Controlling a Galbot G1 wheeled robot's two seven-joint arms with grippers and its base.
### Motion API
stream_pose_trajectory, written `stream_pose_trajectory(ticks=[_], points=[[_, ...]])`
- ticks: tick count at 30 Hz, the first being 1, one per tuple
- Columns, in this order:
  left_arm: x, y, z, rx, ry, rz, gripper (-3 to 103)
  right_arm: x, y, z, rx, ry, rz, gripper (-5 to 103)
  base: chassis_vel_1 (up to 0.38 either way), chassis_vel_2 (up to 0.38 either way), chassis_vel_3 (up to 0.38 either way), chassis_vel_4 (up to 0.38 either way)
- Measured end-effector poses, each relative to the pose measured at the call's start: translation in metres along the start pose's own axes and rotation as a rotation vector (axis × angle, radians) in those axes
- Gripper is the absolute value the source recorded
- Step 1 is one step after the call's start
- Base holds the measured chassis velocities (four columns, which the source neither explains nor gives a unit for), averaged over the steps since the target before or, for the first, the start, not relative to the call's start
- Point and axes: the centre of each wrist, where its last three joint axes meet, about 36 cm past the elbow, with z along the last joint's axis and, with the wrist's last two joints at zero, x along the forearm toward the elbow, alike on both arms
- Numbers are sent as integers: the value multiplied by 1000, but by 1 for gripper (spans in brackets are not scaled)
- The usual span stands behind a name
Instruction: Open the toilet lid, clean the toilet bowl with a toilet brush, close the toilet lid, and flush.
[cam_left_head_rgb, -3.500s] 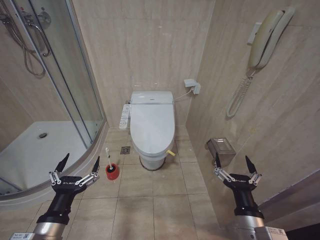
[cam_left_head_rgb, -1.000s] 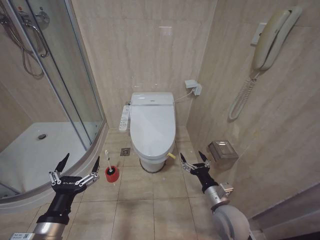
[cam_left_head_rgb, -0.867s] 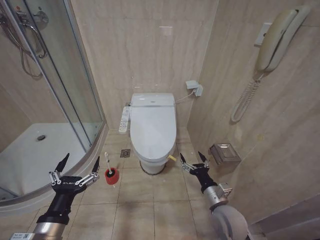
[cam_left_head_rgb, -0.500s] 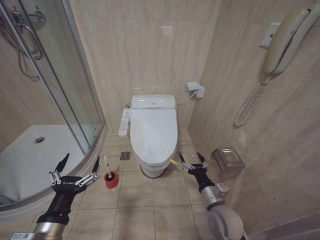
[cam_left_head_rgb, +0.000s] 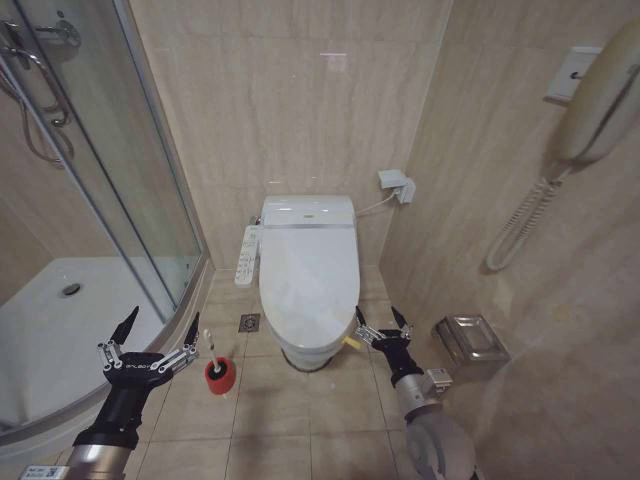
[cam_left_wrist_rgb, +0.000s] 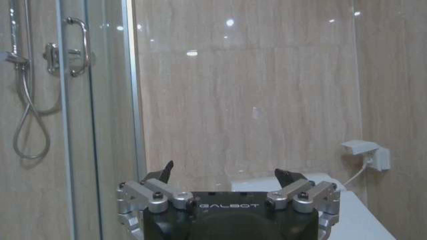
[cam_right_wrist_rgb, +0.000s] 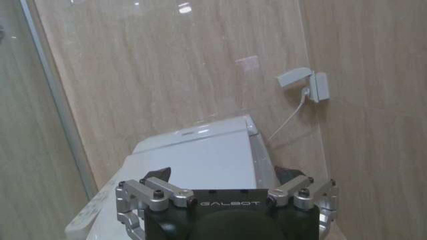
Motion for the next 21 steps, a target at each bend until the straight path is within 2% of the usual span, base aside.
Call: stream_pose_trajectory(ticks=[10,21], points=[[0,0,0,0,0,0,100,7,-4,1,21,8,61,100,-105,120,115,-110],[0,0,0,0,0,0,100,13,1,7,38,18,68,100,0,0,0,0]])
